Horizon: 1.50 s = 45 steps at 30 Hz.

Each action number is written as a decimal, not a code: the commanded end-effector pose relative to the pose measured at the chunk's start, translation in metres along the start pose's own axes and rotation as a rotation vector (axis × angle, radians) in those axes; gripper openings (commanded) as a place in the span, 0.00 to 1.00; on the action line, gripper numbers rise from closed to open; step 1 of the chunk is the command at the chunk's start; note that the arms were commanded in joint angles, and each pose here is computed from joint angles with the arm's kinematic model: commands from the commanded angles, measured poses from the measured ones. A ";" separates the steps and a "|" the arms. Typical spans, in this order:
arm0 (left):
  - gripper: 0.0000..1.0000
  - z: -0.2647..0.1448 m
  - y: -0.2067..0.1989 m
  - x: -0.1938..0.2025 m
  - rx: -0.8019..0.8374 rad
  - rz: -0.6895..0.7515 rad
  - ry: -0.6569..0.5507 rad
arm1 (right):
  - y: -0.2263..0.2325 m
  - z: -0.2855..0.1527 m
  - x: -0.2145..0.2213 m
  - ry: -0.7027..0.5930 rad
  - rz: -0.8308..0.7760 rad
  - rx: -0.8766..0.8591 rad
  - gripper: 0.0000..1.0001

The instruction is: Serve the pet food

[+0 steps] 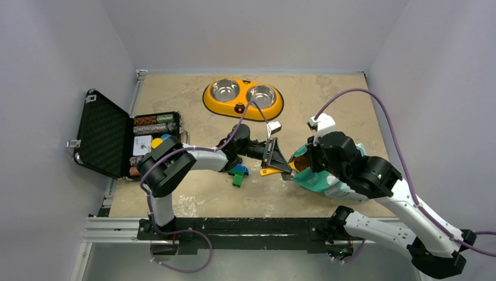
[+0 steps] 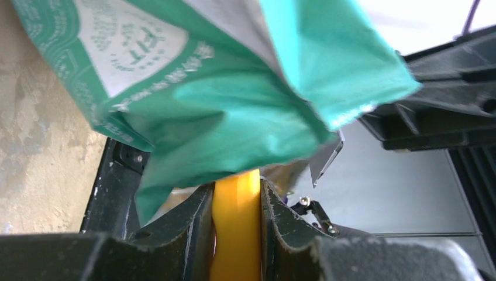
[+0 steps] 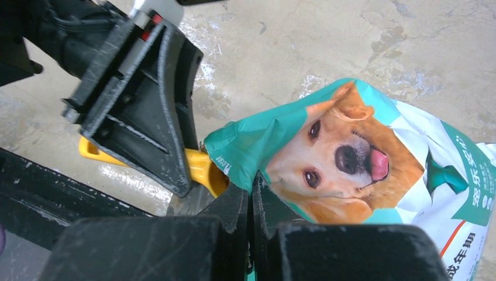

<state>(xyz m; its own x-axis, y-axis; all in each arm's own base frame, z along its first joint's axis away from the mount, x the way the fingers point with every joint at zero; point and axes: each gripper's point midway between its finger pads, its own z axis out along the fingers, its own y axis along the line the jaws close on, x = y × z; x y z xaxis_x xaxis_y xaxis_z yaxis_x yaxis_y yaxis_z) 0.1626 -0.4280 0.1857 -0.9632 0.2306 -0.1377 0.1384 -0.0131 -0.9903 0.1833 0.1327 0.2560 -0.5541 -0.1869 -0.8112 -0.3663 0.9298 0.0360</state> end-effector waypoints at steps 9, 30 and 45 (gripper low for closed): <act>0.00 -0.036 -0.052 0.002 0.001 0.089 -0.012 | -0.016 -0.013 -0.017 -0.125 0.106 0.070 0.00; 0.00 -0.076 -0.057 0.033 -0.026 0.054 0.000 | -0.038 -0.024 -0.018 -0.137 0.118 0.166 0.00; 0.00 -0.117 -0.100 0.049 -0.005 0.088 -0.062 | -0.046 -0.031 -0.016 -0.147 0.143 0.189 0.00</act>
<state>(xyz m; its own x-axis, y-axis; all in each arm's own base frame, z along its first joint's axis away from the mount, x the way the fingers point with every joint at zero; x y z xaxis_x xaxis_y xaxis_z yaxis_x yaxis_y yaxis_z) 0.1298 -0.3128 0.2610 -0.9679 0.1804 -0.1748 0.1783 0.0030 -0.9840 0.1847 0.0996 0.2674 -0.5106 -0.0597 -0.8577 -0.2030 0.9778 0.0528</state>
